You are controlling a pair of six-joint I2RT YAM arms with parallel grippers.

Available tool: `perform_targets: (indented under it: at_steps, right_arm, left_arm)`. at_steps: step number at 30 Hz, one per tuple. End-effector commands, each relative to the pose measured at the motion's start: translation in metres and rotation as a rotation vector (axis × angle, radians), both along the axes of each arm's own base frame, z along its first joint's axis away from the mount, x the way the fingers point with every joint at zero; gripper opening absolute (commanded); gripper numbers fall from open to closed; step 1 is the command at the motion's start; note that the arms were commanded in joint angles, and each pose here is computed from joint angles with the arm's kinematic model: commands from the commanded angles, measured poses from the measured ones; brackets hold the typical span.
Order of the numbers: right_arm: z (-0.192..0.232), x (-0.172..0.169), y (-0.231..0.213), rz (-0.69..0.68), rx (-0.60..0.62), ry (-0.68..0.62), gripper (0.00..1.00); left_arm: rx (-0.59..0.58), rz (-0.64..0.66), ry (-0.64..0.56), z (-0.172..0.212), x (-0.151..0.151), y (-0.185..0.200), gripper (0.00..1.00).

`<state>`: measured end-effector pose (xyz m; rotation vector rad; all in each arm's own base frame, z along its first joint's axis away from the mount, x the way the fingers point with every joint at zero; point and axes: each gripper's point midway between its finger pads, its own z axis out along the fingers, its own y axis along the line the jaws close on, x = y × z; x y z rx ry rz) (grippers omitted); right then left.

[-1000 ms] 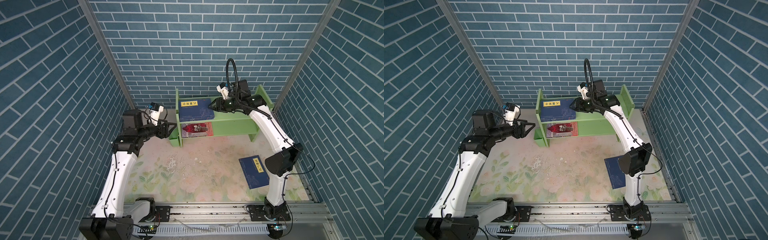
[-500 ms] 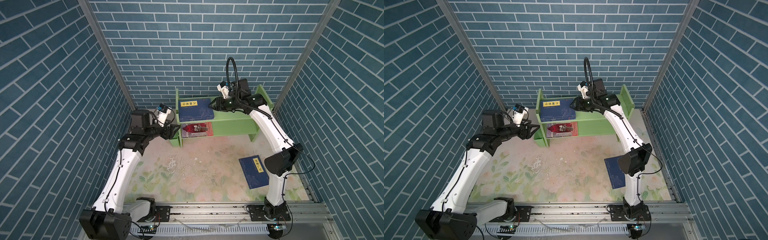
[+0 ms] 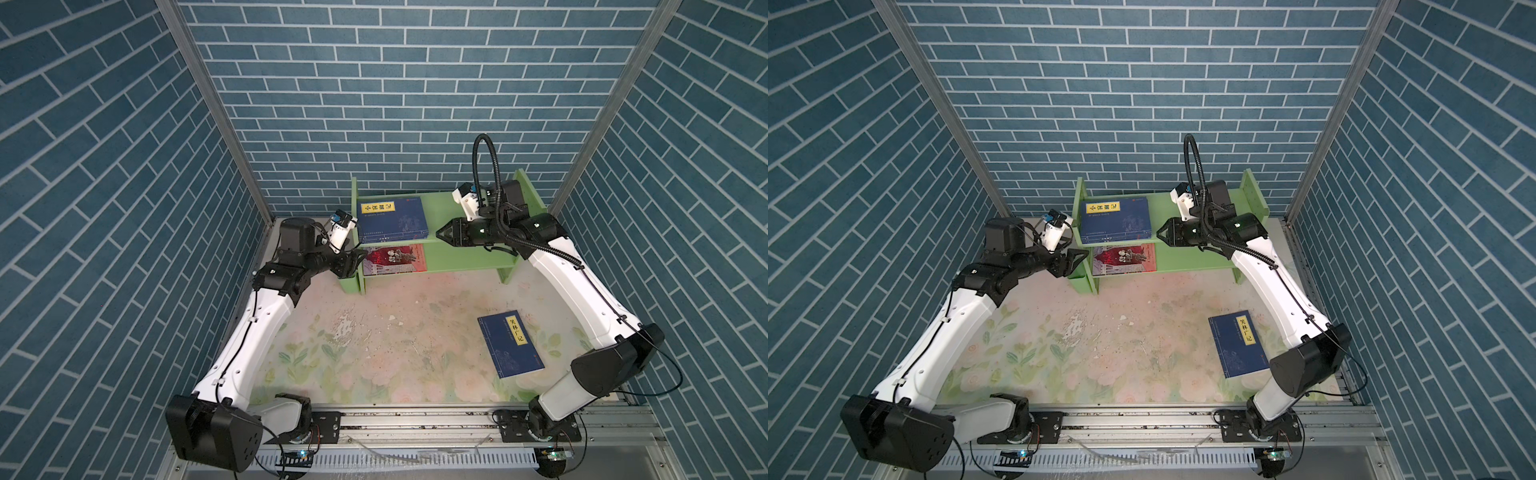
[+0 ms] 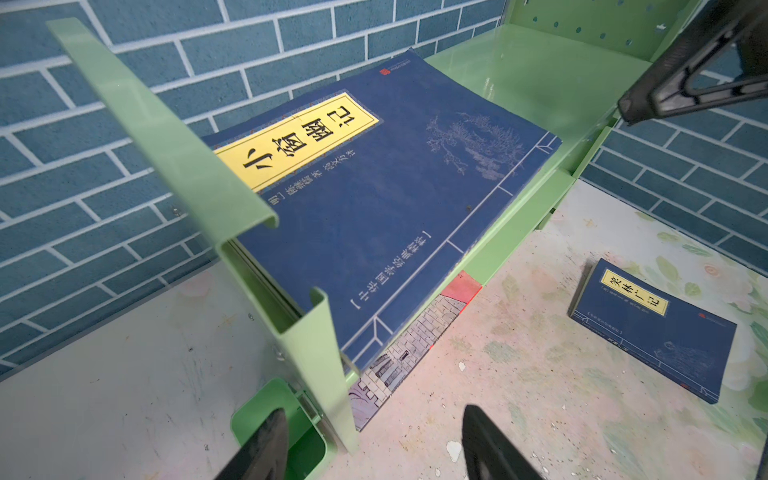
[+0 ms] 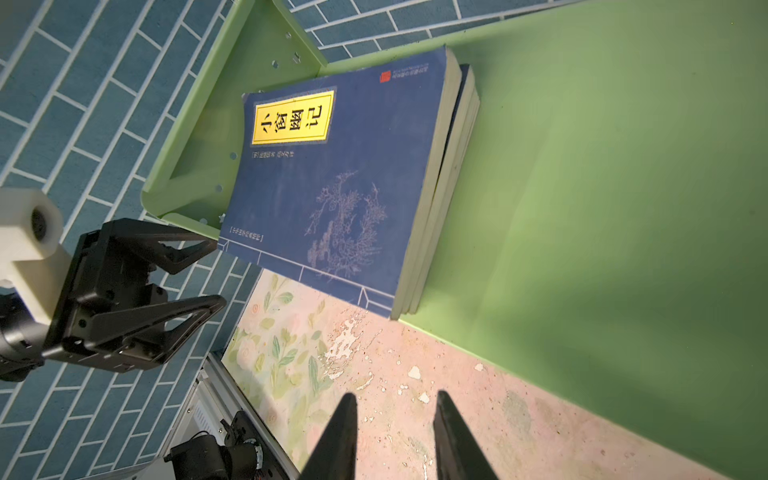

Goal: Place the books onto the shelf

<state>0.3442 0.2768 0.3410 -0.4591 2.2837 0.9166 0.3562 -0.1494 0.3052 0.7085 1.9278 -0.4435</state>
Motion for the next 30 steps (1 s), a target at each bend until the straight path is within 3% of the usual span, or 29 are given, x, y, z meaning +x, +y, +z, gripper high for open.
perform_targets:
  at_steps: [1,30]
  right_arm:
    - [0.009,-0.002,0.002,0.008,0.027,-0.039,0.34]
    - [-0.011,0.006,0.011,0.027,0.005,0.003,0.38]
  left_arm:
    - [0.023,0.018,-0.037,0.000,0.009,0.001,0.66]
    - [0.021,0.098,-0.075,0.010,0.027,0.009,0.62]
